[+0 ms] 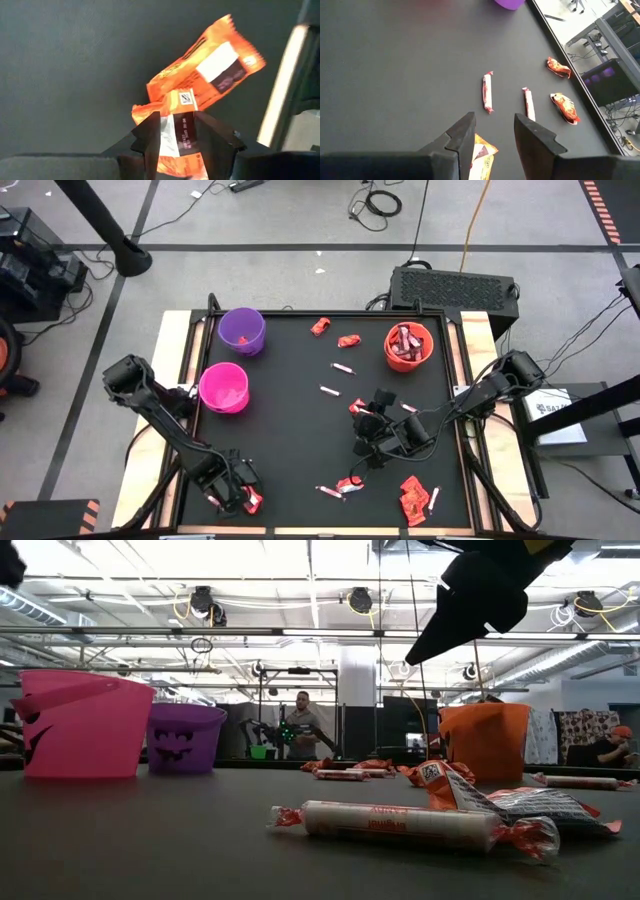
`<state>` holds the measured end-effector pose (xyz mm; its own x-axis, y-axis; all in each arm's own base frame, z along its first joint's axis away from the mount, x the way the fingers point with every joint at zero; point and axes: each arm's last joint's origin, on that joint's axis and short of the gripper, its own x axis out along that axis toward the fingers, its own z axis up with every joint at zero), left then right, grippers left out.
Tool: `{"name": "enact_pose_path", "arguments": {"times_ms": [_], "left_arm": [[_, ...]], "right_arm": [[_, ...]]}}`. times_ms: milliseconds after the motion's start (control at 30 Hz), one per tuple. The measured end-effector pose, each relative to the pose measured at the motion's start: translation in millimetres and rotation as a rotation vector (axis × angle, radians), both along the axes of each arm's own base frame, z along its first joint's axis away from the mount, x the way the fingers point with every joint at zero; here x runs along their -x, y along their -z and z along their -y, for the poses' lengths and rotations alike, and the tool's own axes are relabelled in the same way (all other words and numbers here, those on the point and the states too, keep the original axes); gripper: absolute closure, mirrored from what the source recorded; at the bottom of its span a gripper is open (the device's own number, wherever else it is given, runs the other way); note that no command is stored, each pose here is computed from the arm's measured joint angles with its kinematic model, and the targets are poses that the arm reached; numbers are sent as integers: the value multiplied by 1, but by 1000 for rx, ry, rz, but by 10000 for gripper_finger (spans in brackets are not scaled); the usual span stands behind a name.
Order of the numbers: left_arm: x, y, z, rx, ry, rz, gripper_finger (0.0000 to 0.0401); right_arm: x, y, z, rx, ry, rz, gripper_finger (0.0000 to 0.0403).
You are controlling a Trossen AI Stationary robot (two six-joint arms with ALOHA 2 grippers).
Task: Sort candy by brand, put in halloween buckets
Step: Put the orange candy into the purple bucket
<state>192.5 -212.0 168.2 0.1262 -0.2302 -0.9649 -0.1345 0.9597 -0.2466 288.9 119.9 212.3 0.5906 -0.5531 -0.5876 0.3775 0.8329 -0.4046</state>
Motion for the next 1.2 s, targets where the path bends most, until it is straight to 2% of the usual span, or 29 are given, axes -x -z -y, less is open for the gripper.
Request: {"name": "enact_pose_path", "arguments": {"times_ms": [367,500,667,867,1100,1200], "left_arm": [[3,6,-2,2,3,-18,284],[3,6,-2,1,3,-19,320],[2,6,-3,1,2,-19,388],[1,5,-4,-4,22,-10,397],[-12,-26,-8,-25,96,148,398],[-15,-48,-20,-120,97,229,399]], "right_arm": [[0,0,0,0,0,0,275],[0,0,0,0,0,0,275],[0,0,0,0,0,1,275],[0,0,0,2,-1,-1,275],[0,0,0,1,-1,1,275],[0,0,0,0,-1,2,275]]}}
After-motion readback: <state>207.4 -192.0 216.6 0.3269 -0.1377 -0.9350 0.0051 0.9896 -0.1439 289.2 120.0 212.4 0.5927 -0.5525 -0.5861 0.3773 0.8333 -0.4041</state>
